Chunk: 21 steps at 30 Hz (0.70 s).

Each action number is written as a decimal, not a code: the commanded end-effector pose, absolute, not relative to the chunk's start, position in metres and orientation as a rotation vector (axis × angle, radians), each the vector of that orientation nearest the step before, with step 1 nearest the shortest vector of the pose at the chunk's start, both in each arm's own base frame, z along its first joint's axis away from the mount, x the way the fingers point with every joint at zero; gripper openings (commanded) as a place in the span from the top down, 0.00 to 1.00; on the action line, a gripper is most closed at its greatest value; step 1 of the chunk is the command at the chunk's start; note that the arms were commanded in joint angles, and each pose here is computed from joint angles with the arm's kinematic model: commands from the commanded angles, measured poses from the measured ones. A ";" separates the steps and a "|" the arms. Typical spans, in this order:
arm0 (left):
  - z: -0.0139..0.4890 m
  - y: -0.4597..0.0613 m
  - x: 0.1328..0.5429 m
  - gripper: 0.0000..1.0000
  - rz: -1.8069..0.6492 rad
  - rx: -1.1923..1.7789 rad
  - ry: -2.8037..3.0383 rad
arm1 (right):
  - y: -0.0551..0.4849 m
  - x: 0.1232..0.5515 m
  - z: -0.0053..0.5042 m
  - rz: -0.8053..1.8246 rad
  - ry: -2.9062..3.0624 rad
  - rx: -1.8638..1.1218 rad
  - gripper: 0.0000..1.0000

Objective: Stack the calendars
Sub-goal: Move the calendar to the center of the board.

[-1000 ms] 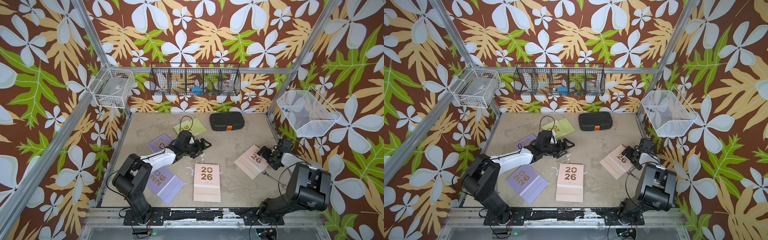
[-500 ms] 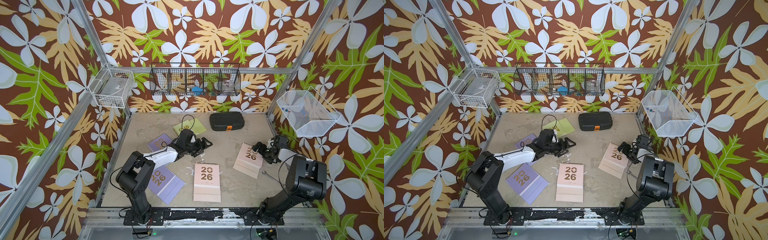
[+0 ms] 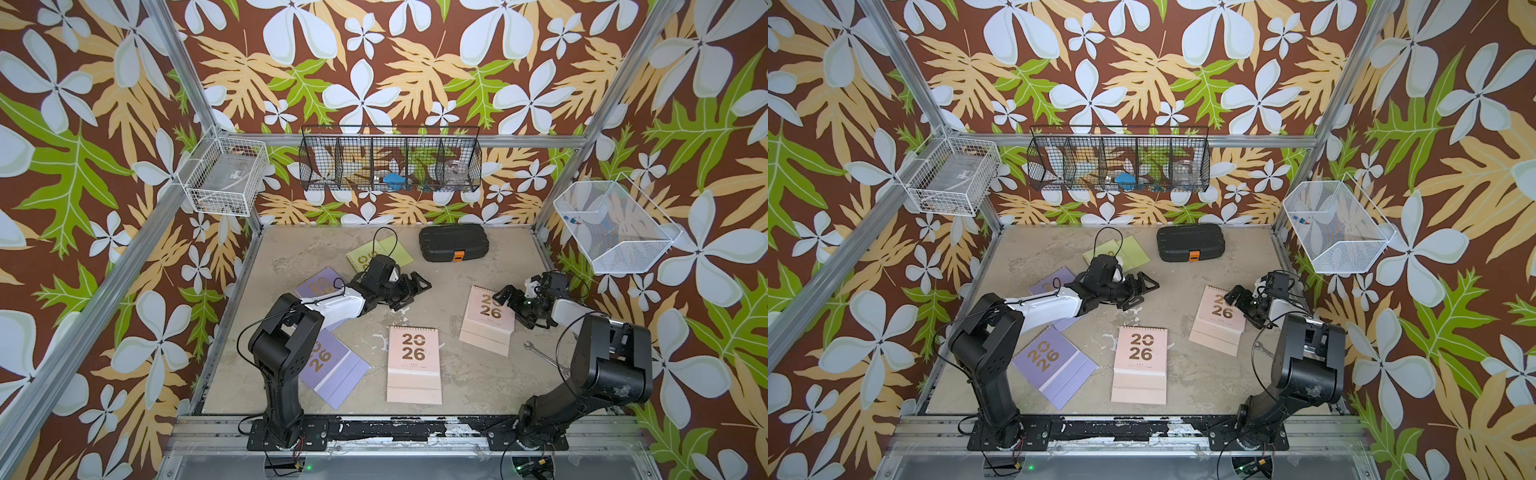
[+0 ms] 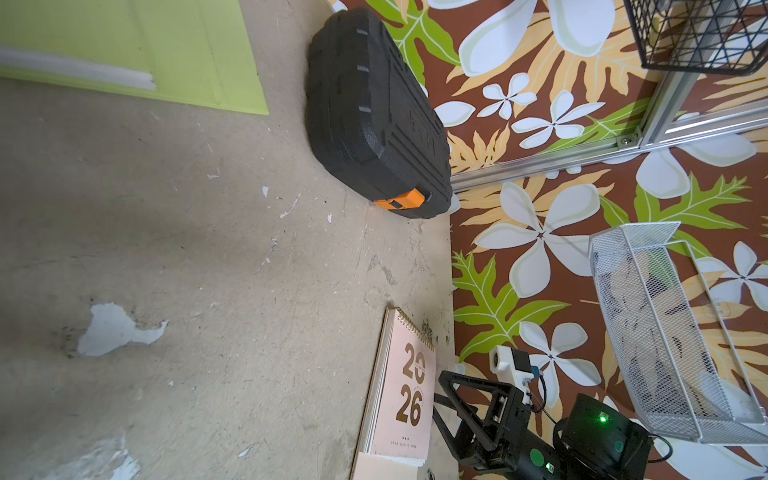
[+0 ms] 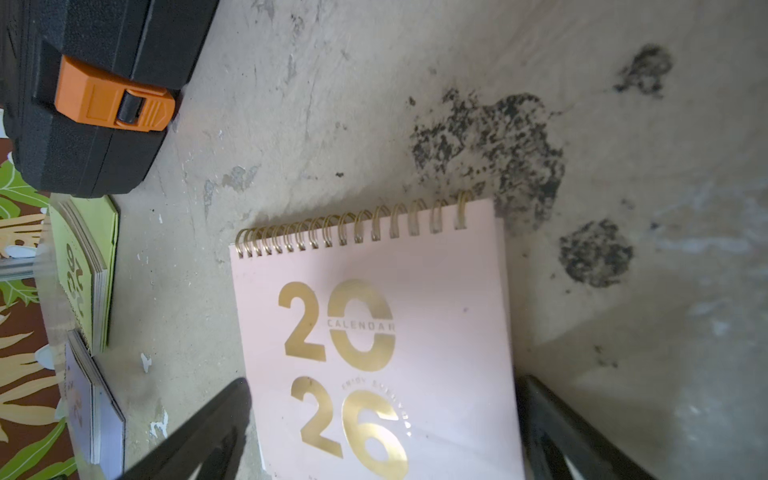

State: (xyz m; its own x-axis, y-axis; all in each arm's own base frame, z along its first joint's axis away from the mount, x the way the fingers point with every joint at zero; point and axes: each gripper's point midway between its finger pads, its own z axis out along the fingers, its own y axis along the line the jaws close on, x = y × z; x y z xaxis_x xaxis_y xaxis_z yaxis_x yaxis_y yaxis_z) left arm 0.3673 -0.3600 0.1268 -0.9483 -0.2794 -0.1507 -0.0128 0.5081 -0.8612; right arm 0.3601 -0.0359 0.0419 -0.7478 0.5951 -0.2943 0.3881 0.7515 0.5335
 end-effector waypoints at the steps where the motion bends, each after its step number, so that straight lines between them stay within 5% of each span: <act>1: 0.126 -0.367 0.368 0.09 -1.423 -0.217 2.480 | -0.016 0.336 0.029 0.718 2.593 0.788 0.00; 11: 0.115 -0.389 0.371 0.18 -1.451 -0.181 2.505 | 0.025 0.327 0.032 0.859 2.626 0.685 0.00; 21: 0.092 -0.411 0.364 0.42 -1.472 -0.150 2.563 | 0.018 0.318 0.047 0.784 2.609 0.709 0.00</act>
State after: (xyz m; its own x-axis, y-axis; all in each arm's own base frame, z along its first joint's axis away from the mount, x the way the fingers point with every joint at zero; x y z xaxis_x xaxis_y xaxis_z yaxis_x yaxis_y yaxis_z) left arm 0.3654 -0.4044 0.0905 -0.9754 -0.1945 -0.1037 -0.0124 0.5180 -0.8553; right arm 0.3272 0.0202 0.0493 -0.8282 0.5285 -0.1867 0.3277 0.7268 0.6037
